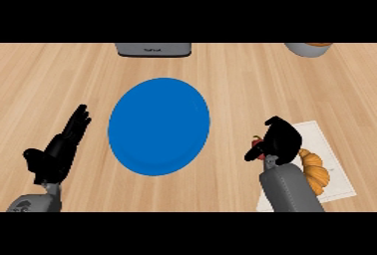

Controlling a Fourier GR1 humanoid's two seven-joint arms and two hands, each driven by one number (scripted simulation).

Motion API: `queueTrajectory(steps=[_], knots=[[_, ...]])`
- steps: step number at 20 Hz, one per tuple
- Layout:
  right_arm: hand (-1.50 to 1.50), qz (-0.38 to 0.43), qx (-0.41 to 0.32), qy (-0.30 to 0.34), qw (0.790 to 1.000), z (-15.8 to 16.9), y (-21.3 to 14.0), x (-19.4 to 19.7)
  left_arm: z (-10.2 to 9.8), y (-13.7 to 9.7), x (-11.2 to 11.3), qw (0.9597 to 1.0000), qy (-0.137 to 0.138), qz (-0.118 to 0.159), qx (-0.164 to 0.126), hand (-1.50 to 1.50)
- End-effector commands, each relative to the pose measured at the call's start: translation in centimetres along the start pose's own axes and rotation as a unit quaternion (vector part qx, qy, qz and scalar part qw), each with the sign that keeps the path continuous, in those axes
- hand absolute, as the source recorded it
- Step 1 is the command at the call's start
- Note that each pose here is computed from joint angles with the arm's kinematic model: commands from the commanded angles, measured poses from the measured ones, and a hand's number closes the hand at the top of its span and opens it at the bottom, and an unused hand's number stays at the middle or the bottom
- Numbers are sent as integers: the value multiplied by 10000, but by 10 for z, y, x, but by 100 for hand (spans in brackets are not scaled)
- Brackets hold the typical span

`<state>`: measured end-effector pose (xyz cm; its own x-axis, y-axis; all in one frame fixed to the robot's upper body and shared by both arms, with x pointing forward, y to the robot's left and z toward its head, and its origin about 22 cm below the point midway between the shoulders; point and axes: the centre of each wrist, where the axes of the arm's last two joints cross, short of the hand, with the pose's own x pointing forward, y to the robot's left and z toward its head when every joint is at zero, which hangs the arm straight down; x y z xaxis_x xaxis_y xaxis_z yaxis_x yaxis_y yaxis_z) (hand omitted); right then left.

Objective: Pick the bell pepper from the placemat and place it in the plate

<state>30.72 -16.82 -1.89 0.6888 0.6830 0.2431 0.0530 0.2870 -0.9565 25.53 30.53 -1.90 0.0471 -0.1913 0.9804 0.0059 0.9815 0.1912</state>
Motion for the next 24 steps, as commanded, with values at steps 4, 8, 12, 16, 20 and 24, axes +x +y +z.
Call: queueTrajectory(steps=[4, 8, 12, 16, 20, 24], knots=[[150, 278, -128, -275, 9992, -3, 33, -11, -6, 2, -7, 10000, -12, 48, -60, 0], [150, 466, -802, -632, 9937, 3, 19, -18, 0, -13, 12, 10000, -10, 20, -15, 0], [150, 401, -167, -1868, 9814, 16, 12, -42, 20, 4, -5, 10000, 33, -11, 48, 0], [150, 90, 565, -3181, 9463, 33, -9, -68, 20, -8, -9, 9998, 182, -2, 95, 0], [150, -367, 553, -3741, 9250, 47, -50, -82, 11, 10, -14, 9998, 17, -80, 154, 0], [150, -407, 215, -3914, 9191, 67, -92, -110, 8, 7, -6, 9999, 75, -9, 139, 0]])
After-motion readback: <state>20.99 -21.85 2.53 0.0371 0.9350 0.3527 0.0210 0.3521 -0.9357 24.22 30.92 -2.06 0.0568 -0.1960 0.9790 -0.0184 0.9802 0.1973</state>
